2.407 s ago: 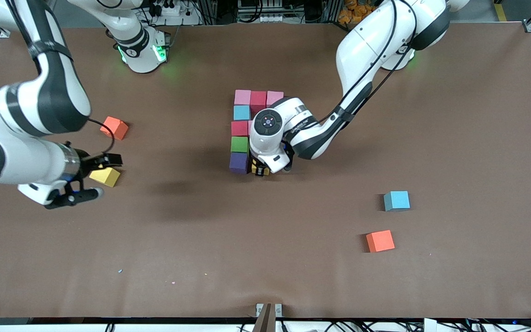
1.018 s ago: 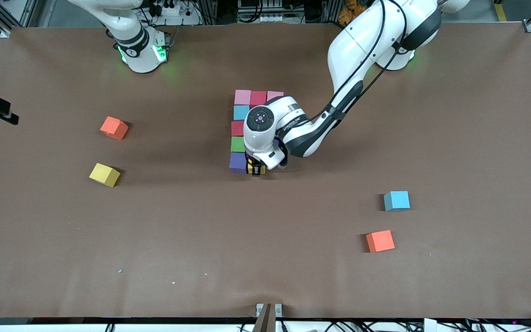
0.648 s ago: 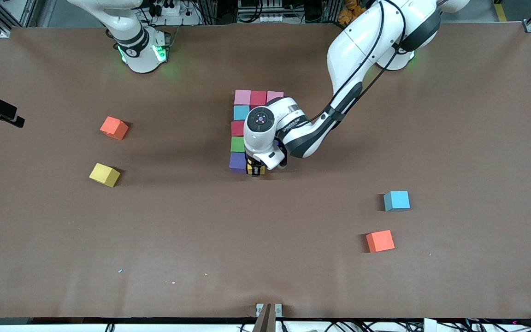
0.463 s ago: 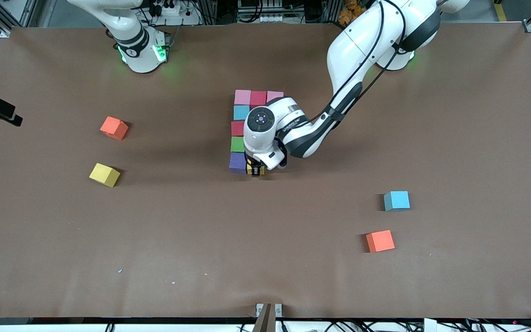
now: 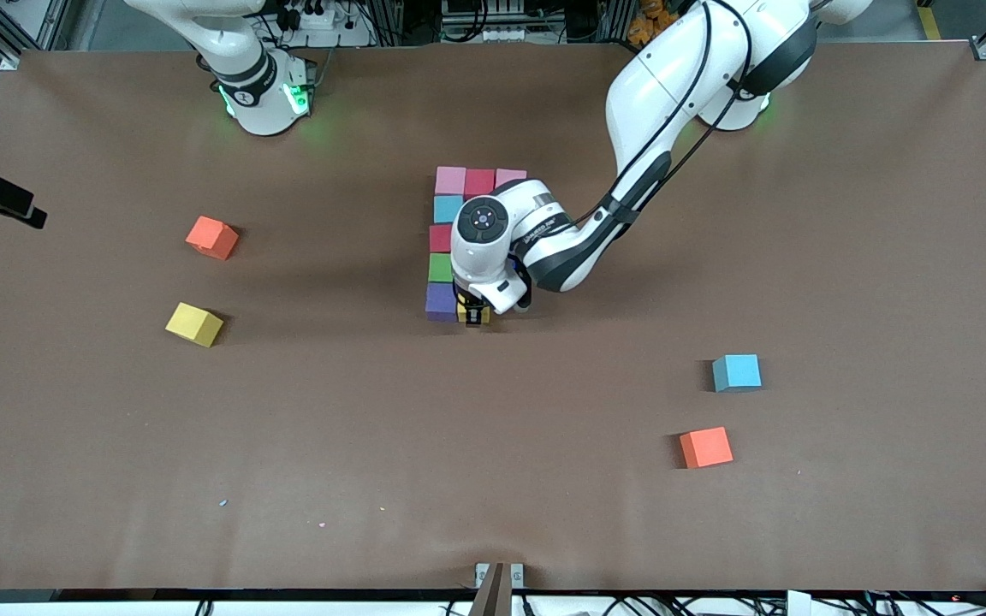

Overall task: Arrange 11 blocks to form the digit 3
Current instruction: 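Set the yellow cube beside the purple cube and open the left gripper, then move the left gripper to the cyan cube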

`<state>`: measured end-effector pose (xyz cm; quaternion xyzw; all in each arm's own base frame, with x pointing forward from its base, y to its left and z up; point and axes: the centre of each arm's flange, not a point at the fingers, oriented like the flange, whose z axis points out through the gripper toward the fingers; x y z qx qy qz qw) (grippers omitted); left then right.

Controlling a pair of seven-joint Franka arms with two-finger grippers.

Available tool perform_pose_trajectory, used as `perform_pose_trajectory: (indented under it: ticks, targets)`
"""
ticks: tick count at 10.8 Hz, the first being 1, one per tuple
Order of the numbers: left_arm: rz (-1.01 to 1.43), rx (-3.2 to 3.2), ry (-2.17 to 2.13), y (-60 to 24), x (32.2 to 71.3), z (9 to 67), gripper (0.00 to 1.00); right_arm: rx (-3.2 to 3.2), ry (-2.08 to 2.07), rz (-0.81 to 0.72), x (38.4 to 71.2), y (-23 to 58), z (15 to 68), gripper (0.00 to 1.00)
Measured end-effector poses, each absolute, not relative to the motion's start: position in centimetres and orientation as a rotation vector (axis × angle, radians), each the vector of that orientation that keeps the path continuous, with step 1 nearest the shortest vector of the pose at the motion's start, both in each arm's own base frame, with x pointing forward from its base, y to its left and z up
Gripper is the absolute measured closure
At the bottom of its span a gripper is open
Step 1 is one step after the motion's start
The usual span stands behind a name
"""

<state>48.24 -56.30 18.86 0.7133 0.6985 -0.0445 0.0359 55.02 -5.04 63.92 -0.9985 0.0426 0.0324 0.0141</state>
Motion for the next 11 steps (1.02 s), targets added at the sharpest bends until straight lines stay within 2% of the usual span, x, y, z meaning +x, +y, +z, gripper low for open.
perform_pose_trajectory:
  ticks: [2,3,7,11]
  targets:
    - [-0.137,2.19,2.144,-56.3,48.2,18.9,0.07,-3.11,0.092,0.102,55.1,-4.9,63.9,0.0]
    - [-0.137,2.187,2.142,-56.4,48.3,19.0,0.0,-3.111,0.087,0.101,55.1,-4.9,63.9,0.0]
    - [-0.122,2.213,2.131,-56.8,48.1,21.2,0.0,-3.113,0.075,0.099,55.1,-4.8,63.9,0.0]
    - [-0.042,2.374,2.045,-54.9,49.1,27.7,0.0,-3.115,0.069,0.089,55.2,-4.7,63.9,0.0]
